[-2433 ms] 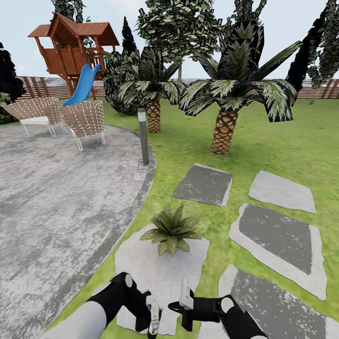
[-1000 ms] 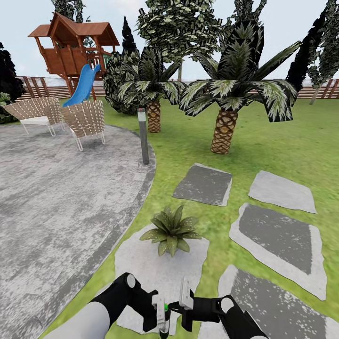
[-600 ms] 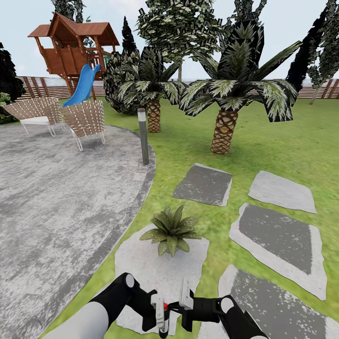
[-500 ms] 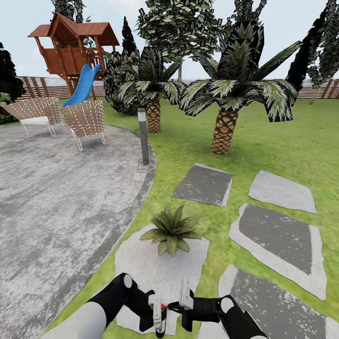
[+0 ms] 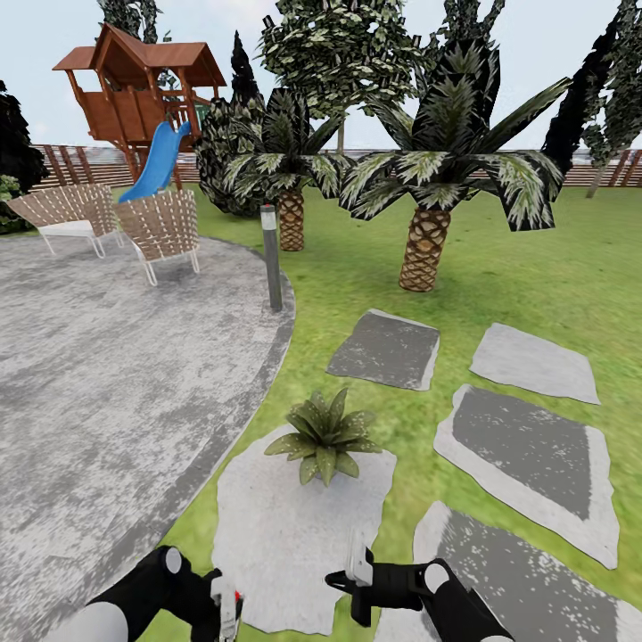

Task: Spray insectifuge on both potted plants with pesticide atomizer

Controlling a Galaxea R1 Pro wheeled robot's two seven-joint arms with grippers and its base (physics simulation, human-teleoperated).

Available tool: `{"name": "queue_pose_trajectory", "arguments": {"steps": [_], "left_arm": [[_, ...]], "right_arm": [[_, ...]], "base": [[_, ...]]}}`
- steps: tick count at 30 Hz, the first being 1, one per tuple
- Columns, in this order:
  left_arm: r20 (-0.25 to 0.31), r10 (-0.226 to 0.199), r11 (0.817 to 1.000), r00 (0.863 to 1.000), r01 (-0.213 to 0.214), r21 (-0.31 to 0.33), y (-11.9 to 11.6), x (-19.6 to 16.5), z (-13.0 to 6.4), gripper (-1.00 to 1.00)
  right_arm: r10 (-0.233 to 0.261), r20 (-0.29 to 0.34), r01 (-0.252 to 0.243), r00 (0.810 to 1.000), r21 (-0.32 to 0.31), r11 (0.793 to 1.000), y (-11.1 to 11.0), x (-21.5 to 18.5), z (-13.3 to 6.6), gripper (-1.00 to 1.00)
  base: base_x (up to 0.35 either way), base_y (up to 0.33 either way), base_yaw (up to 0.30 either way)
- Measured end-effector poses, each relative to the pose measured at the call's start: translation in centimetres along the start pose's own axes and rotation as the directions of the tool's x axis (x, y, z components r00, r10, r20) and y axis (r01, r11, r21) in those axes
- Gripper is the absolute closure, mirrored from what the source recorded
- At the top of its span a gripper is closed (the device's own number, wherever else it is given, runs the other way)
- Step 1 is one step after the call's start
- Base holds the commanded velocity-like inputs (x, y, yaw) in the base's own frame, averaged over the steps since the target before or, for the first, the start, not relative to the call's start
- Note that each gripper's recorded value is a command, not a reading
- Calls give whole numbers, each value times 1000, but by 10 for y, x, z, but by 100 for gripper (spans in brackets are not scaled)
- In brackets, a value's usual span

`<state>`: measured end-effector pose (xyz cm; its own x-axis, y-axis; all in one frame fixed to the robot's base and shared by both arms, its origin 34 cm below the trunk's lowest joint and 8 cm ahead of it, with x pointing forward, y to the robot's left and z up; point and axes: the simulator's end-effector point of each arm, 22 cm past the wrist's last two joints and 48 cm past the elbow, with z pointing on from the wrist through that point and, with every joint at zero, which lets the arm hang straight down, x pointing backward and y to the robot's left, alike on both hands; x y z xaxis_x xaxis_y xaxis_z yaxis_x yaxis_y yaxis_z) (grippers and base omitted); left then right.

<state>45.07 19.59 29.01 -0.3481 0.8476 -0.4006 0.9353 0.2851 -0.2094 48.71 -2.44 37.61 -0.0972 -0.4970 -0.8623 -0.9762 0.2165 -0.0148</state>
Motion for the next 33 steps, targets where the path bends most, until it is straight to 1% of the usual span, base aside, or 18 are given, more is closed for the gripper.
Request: {"name": "queue_pose_trajectory", "arguments": {"steps": [7,9,11,12,13,15,16,17,18,19,20,21,22,24,25,26,27,33], "left_arm": [[65,-198,977,978,202,-69,-3,31,9,100],[103,-270,953,957,281,-113,4,37,10,100],[156,-354,912,922,377,-160,12,41,12,100],[174,-380,896,908,408,-172,14,42,12,100],[198,-420,871,886,454,-188,14,45,15,100],[263,-501,798,825,557,-228,18,51,17,100],[303,-538,751,787,610,-252,24,54,16,100],[329,-560,718,761,643,-267,28,57,14,100],[366,-591,658,718,692,-296,36,63,11,100],[377,-603,632,703,710,-311,38,68,10,100],[382,-620,596,685,728,-338,37,78,10,100],[385,-630,572,675,738,-358,36,86,11,100],[399,-633,535,663,747,-395,36,96,9,100],[451,-618,469,643,763,-445,45,104,0,100],[473,-614,442,632,772,-457,49,106,-3,100],[502,-616,400,607,790,-465,53,110,-8,100],[566,-635,295,525,842,-451,58,120,-16,100],[568,-640,282,518,846,-453,57,125,-17,100]], "right_arm": [[5,-97,-1,995,38,999,-20,51,-48,-100],[9,-116,-4,993,46,999,-24,62,-58,-100],[30,-136,-17,990,96,995,-34,76,-74,-100],[54,-135,-36,989,128,991,-39,82,-80,-100],[120,-120,-95,986,192,977,-44,93,-87,-100],[255,-75,-220,964,318,922,-50,115,-96,-100],[307,-58,-264,950,377,888,-51,125,-99,-100],[337,-49,-286,940,422,860,-53,133,-101,-100],[386,-42,-308,922,526,793,-57,151,-109,-100],[410,-39,-311,911,588,747,-59,162,-115,-100],[446,-40,-303,894,679,669,-58,181,-127,-100],[467,-41,-293,883,730,617,-54,193,-136,-100],[492,-34,-277,870,791,545,-44,207,-148,-100],[502,-2,-266,865,847,461,-32,217,-162,-100],[498,10,-264,867,858,442,-30,217,-166,-100],[490,24,-263,872,866,425,-28,217,-169,-100],[480,41,-266,876,872,411,-24,214,-168,-100],[480,42,-263,876,877,403,-26,216,-173,-100]], "base": [[0,0,0],[0,0,0],[0,0,0],[0,0,0],[0,0,0],[0,0,0],[0,0,0],[0,0,0],[0,0,0],[0,0,0],[0,0,0],[0,0,0],[0,0,0],[0,0,0],[0,0,0],[0,0,0],[0,0,0],[0,0,0]]}}
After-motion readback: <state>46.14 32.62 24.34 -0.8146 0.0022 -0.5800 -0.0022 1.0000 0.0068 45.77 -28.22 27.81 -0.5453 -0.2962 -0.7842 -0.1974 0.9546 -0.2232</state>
